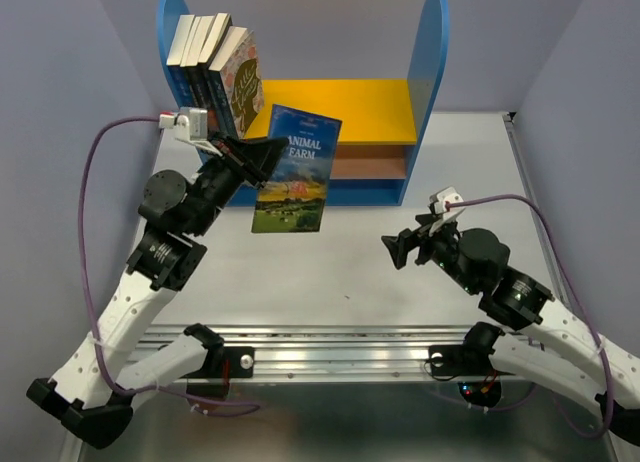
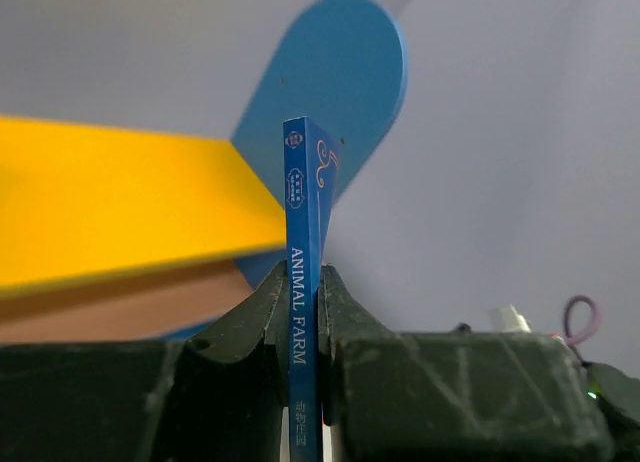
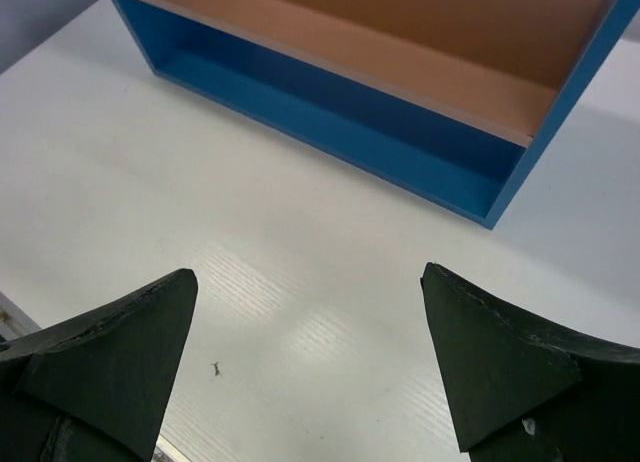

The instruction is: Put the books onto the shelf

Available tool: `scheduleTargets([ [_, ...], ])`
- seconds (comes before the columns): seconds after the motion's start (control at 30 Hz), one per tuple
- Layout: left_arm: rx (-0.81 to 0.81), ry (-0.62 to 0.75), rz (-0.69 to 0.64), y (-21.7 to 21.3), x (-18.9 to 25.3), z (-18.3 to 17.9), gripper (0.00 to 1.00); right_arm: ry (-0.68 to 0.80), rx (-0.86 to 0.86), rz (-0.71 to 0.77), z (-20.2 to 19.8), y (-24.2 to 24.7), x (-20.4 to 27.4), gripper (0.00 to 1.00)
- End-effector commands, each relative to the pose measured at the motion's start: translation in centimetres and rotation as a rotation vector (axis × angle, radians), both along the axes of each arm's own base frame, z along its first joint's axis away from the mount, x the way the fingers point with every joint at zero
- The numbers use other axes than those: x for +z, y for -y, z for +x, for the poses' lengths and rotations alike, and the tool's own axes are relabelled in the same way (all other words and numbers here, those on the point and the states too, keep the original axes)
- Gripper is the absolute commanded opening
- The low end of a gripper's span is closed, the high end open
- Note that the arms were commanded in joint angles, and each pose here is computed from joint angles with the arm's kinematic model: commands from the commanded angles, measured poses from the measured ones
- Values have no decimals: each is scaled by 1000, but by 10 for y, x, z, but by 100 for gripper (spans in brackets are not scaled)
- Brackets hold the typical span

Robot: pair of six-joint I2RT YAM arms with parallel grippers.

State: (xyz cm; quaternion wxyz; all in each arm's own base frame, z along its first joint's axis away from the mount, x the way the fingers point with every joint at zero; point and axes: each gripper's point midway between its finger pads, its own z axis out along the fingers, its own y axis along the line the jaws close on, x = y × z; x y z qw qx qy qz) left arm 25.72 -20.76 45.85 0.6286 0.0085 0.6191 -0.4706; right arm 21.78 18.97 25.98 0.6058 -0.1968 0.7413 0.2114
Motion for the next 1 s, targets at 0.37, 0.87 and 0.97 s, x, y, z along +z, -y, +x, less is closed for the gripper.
scheduleTargets([
  [0.37,515,771,-114,-86,143,-20,0,99,1,33,9,-5,37,100],
  [0.87,38,893,-101,-46,111,-113,0,74,580,333,-42,-112,156,100],
  [0.97,-62,899,-116,-41,108,-134,0,128,733,361,-67,-119,172,100],
])
